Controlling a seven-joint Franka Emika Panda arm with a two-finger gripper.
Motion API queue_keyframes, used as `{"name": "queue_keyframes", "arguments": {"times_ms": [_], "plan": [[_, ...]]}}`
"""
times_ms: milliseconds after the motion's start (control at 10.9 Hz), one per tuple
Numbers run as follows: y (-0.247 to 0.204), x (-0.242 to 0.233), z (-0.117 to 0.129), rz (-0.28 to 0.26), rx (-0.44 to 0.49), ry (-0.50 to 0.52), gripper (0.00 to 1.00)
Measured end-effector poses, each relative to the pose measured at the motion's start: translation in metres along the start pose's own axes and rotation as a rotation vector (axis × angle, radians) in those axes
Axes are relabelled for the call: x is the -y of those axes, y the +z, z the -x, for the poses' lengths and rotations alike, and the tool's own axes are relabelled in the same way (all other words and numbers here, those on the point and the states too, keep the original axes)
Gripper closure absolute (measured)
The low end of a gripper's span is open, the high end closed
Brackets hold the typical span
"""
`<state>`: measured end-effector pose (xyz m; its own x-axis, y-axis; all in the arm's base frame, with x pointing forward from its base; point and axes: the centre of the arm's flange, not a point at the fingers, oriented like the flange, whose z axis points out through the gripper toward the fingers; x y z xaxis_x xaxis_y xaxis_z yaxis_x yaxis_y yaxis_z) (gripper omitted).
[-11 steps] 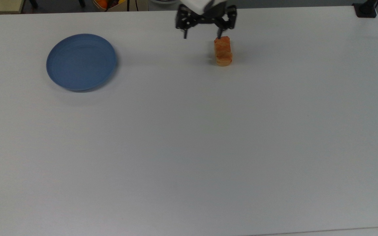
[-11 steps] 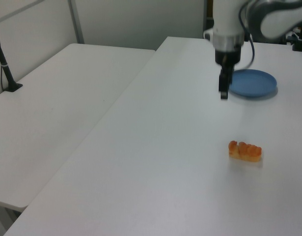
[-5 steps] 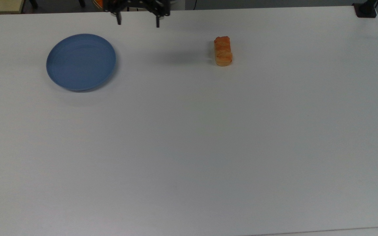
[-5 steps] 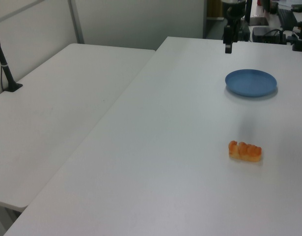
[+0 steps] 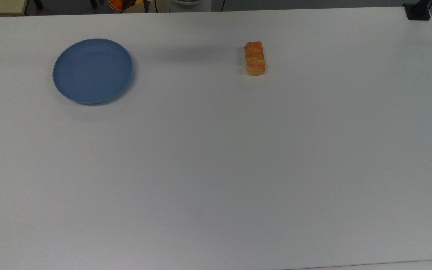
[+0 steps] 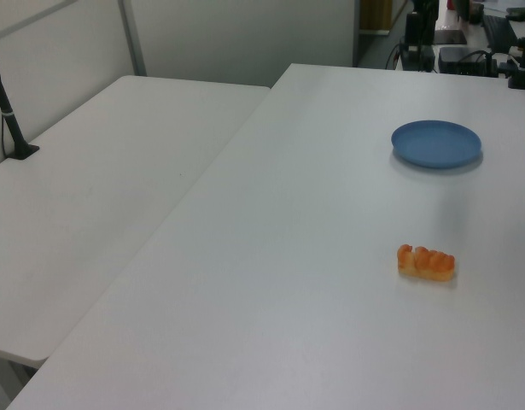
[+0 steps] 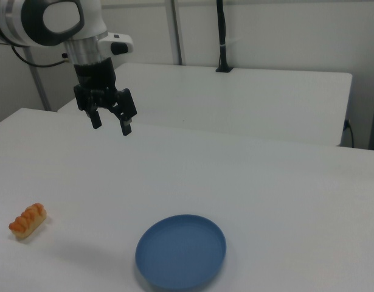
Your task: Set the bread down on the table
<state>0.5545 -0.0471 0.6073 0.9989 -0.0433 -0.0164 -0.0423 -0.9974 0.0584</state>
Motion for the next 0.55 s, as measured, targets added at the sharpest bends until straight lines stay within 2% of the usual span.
{"name": "queue_keyframes", "arguments": {"times_ms": [549], "plan": [[-0.0035,-0.0123,0.0056,-0.002,0.023,-0.016,0.00]]}}
